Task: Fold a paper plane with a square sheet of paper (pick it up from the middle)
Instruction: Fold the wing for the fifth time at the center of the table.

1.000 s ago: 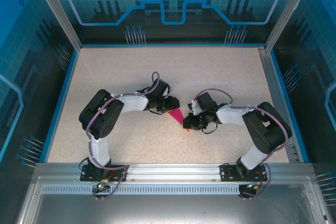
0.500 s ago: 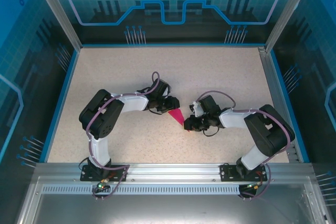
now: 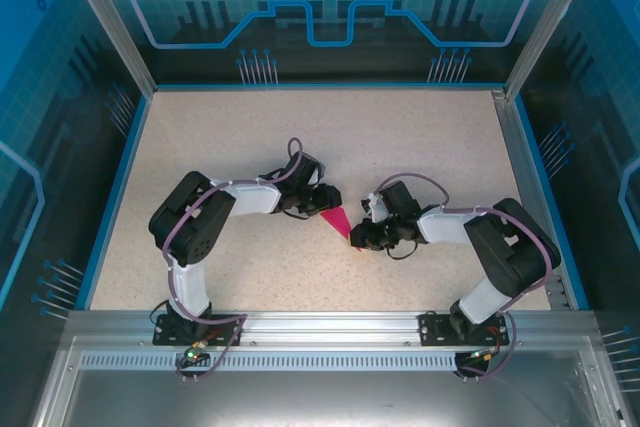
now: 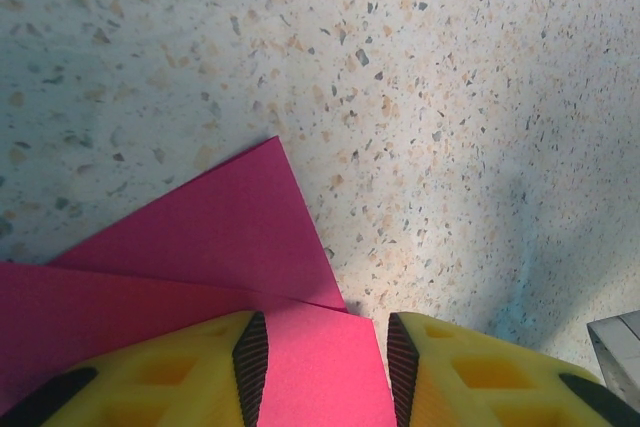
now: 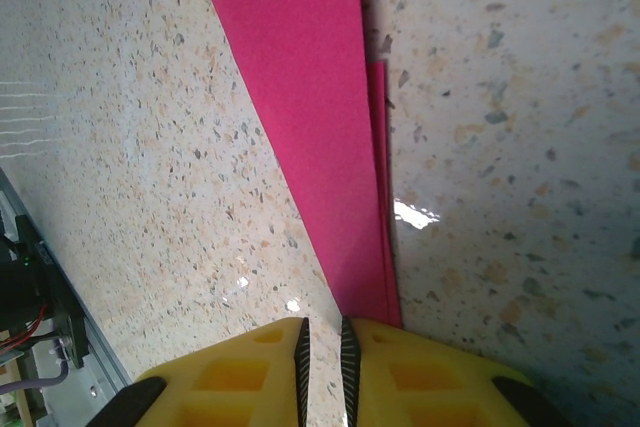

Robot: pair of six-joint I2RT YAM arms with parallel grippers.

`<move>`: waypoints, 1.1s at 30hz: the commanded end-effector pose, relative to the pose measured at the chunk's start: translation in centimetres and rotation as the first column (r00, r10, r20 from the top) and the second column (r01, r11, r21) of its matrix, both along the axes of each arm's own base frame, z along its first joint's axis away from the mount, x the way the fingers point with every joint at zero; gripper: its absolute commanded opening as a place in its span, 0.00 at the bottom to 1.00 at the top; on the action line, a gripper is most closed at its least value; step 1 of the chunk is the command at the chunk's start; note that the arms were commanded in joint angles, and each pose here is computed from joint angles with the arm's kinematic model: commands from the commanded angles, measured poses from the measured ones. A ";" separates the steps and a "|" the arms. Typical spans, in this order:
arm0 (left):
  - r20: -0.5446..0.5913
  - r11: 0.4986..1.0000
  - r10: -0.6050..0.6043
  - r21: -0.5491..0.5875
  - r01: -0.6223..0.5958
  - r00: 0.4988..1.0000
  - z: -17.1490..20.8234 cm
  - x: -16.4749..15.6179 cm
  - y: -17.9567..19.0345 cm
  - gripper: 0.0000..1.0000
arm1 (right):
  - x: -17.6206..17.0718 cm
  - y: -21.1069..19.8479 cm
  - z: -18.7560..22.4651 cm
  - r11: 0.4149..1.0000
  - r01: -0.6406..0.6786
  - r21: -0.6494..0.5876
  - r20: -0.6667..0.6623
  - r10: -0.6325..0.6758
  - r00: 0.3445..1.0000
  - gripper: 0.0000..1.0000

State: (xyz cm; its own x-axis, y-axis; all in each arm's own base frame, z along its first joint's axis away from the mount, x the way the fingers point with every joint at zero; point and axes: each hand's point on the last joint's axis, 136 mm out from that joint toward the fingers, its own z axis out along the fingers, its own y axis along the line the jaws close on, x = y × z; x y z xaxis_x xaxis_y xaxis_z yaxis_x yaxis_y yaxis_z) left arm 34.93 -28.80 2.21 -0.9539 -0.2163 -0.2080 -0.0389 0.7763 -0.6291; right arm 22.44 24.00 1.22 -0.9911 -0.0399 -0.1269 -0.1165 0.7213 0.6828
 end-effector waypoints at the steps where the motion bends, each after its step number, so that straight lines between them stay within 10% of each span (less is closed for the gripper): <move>1: -0.137 0.989 0.054 0.143 -0.034 0.989 -4.8 -2.6 3.5 0.42 | -2.7 -2.3 -3.1 0.993 0.017 -0.120 -0.135 -0.033 0.990 0.20; 33: -0.114 0.995 0.004 0.102 0.008 0.993 -1.7 -1.1 1.6 0.47 | 1.8 -6.1 3.9 0.985 0.168 -0.042 0.038 -0.167 0.985 0.23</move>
